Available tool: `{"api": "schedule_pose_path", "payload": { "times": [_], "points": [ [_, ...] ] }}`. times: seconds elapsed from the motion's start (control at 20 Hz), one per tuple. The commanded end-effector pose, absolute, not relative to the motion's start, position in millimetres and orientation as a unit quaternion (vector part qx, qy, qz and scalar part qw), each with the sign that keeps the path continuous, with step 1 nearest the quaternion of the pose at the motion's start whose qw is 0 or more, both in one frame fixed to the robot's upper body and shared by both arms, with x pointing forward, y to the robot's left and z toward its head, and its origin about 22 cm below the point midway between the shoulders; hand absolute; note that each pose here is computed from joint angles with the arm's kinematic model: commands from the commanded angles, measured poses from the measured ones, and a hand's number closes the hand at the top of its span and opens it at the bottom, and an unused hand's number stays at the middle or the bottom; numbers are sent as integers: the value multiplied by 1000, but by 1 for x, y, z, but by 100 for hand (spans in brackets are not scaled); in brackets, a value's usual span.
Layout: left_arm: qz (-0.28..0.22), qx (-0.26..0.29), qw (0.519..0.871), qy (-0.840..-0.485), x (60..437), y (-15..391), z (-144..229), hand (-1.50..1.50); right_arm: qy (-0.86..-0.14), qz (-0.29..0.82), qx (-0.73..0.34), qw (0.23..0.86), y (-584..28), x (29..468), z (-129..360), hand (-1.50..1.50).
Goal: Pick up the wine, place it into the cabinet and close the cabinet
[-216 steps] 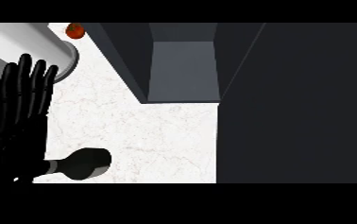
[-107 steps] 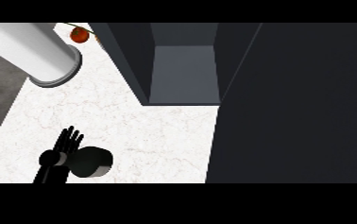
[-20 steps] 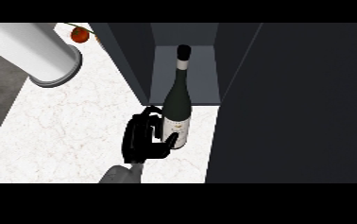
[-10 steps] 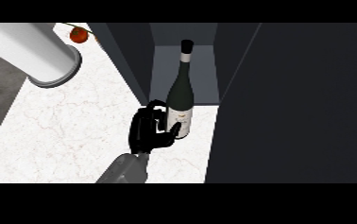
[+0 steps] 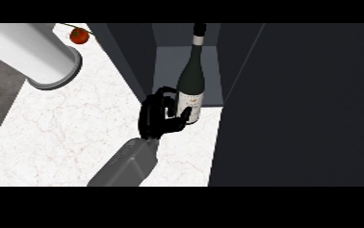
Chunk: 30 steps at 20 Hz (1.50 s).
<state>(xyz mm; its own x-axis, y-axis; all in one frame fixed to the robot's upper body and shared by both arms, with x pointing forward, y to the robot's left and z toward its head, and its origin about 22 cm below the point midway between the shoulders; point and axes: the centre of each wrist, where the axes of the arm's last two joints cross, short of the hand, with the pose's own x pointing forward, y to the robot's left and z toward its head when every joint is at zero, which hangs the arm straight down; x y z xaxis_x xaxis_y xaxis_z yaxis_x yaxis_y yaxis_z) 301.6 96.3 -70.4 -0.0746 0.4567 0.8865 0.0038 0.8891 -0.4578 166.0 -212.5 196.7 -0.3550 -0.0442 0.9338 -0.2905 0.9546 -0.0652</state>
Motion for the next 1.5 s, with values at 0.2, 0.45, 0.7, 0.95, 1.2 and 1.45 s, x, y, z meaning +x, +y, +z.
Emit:
{"api": "schedule_pose_path", "payload": {
  "times": [0.2, 0.45, 0.7, 0.95, 1.2, 1.45],
  "points": [
    [189, -138, 669, -706, 337, 97, -62, 150, -820, 107, 126, 548, -221, 163, 189, -150],
    [196, -127, 655, -719, 355, 94, -40, 150, -823, 102, 104, 549, -209, 177, 191, -150],
    [203, -131, 648, -723, 374, 91, -25, 150, -821, 106, 112, 550, -223, 162, 180, -150],
    [197, -123, 666, -709, 395, 102, -17, 150, -819, 116, 110, 552, -217, 175, 185, -150],
    [183, -109, 672, -709, 414, 89, 16, 150, -821, 111, 110, 549, -222, 168, 172, -150],
    [166, -95, 695, -693, 421, 95, 19, 150, -818, 113, 125, 549, -215, 175, 183, -150]
  ]
}}
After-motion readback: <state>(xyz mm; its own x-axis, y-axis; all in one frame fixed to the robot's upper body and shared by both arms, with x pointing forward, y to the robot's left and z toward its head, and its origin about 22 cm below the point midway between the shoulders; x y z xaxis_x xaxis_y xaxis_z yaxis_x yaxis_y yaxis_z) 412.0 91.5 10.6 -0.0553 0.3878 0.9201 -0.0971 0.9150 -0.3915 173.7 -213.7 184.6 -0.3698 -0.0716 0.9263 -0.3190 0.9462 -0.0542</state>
